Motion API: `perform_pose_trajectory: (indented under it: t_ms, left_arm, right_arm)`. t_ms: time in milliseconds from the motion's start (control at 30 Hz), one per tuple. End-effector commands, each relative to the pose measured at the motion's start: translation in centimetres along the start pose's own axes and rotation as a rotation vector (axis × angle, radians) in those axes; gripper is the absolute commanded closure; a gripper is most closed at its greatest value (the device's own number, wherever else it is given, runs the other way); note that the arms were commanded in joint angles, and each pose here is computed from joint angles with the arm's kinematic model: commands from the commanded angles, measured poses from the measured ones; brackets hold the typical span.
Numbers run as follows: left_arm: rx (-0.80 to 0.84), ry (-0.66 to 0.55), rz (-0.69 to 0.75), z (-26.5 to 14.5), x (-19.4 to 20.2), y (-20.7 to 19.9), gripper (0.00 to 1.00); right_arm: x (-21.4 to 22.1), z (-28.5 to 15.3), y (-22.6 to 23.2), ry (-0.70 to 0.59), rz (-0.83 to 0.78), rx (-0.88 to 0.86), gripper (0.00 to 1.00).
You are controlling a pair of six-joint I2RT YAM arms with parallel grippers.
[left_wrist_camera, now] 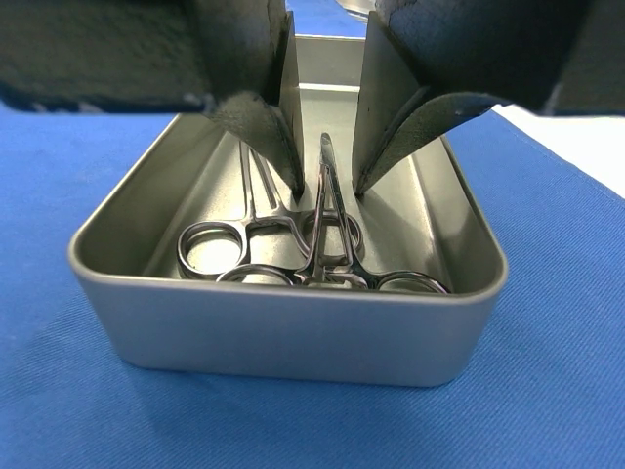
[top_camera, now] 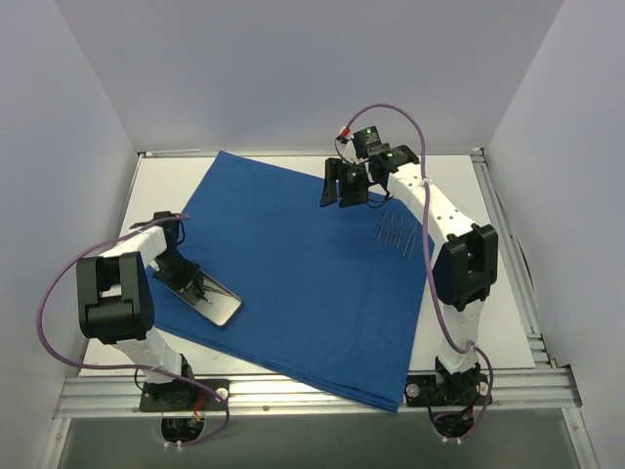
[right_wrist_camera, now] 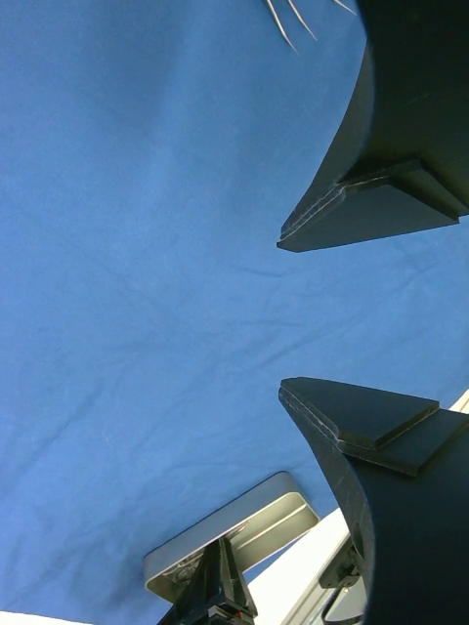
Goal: Open and lay out the surgical kit
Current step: Pick up the medical item from the container.
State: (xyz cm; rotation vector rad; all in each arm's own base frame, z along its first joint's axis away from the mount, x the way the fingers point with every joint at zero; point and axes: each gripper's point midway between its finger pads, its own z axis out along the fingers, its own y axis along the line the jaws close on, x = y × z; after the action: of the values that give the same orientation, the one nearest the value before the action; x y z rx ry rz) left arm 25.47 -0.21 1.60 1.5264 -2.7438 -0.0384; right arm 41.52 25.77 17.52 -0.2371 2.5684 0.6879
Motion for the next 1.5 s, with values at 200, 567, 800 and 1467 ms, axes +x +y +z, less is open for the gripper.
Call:
perform_pose_trajectory:
  t_ms: [200, 567, 800, 1467]
  left_arm:
    - [0.014, -0.083, -0.011, 0.9, -1.6, -0.7, 0.73]
    - [0.036, -0.086, 0.01, -1.0, -1.4, -0.7, 0.98]
    - [0.11, -0.142, 0.014, -5.9, -1.2, -0.4, 0.98]
    - [1.062, -0.116, 0.574, -24.3, 9.9, -13.0, 0.98]
  right_arm:
    - [-0.3, -0.5, 0.2, -0.003, -0.002, -0.016, 0.45]
    - [-0.4, -0.6, 0.2, -0.008, -0.003, -0.013, 0.45]
    - [-0.6, -0.4, 0.5, -0.011, -0.002, -0.015, 0.45]
    - [-1.2, -2.2, 11.4, 0.019, -0.004, -0.544, 0.37]
